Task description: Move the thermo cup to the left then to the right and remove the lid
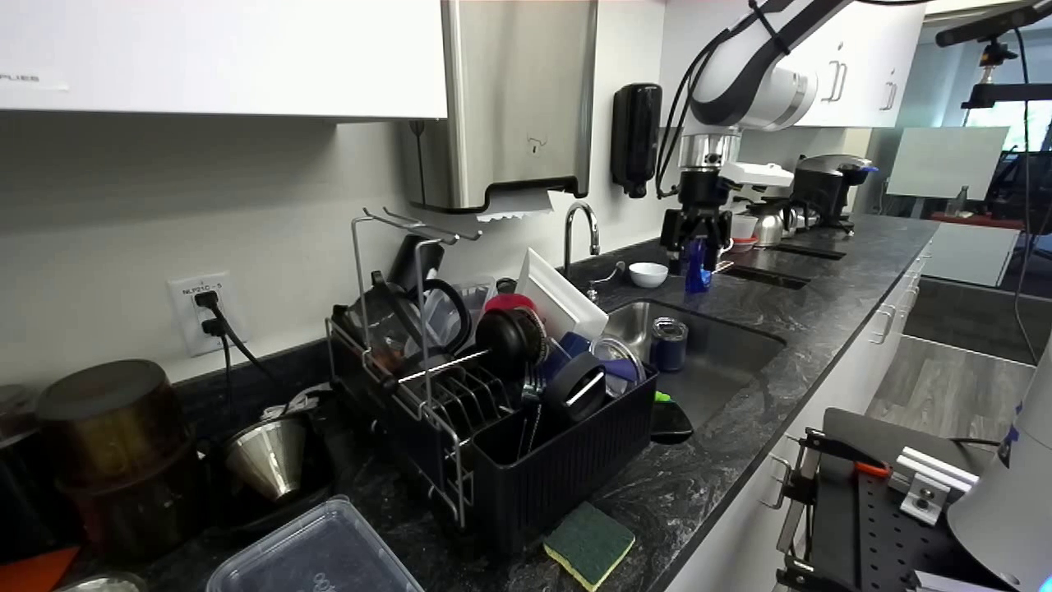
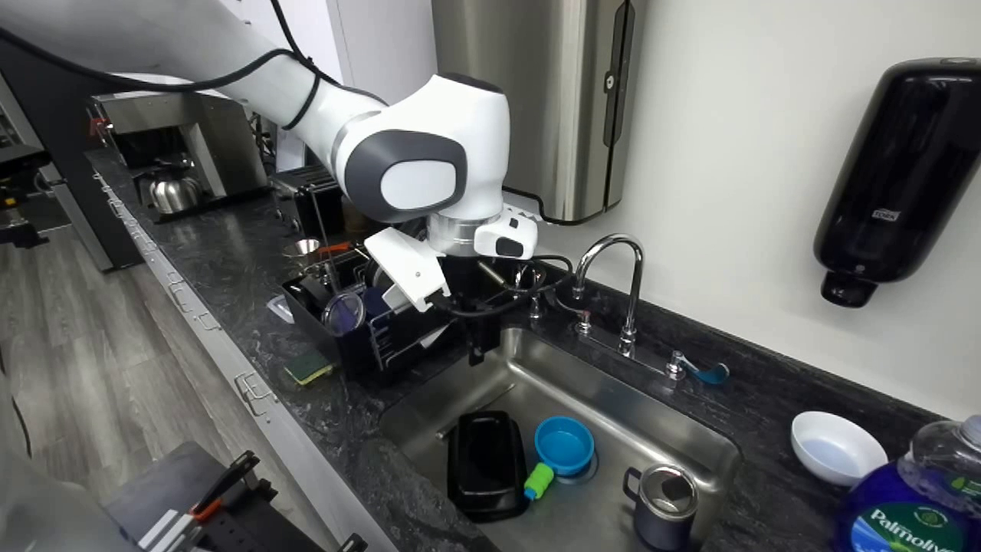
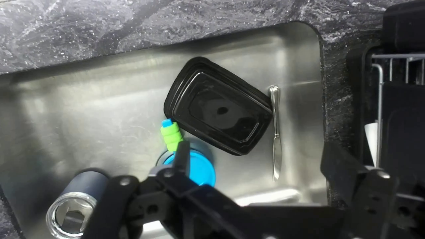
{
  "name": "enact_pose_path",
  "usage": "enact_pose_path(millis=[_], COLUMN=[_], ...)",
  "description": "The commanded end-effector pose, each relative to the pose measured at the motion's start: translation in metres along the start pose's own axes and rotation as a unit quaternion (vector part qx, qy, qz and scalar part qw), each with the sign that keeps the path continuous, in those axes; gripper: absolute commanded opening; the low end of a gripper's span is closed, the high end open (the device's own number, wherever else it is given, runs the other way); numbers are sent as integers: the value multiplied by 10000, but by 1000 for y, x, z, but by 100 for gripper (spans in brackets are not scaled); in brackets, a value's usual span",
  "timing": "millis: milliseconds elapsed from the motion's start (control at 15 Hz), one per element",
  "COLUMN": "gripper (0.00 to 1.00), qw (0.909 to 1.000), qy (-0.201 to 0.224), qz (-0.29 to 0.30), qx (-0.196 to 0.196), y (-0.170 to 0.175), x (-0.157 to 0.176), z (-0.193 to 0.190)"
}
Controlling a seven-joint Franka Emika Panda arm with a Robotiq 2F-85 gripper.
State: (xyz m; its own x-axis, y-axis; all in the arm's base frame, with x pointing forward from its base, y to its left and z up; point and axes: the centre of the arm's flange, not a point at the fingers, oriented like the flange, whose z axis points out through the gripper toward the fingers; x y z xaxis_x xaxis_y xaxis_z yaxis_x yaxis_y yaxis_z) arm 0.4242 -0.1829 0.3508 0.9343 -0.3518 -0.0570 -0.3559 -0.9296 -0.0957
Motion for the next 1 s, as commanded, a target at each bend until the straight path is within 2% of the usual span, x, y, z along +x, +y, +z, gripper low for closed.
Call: enact_pose_path(millis=[0,267,467,667,800,933], gripper=[100,100,100,100,100,100], qw=[9987,9942,9913,9841,9750,9610], qy=[-44,-16,-88,-506,-853,-1099], qz=[466,993,1259,1666,1993,2436], qx=[218,412,379,348,479,703], y=[-9,-13,-7,7,15,17], x=[36,97,130,138,130,127], z=[-1,-10,-15,-13,-8,2])
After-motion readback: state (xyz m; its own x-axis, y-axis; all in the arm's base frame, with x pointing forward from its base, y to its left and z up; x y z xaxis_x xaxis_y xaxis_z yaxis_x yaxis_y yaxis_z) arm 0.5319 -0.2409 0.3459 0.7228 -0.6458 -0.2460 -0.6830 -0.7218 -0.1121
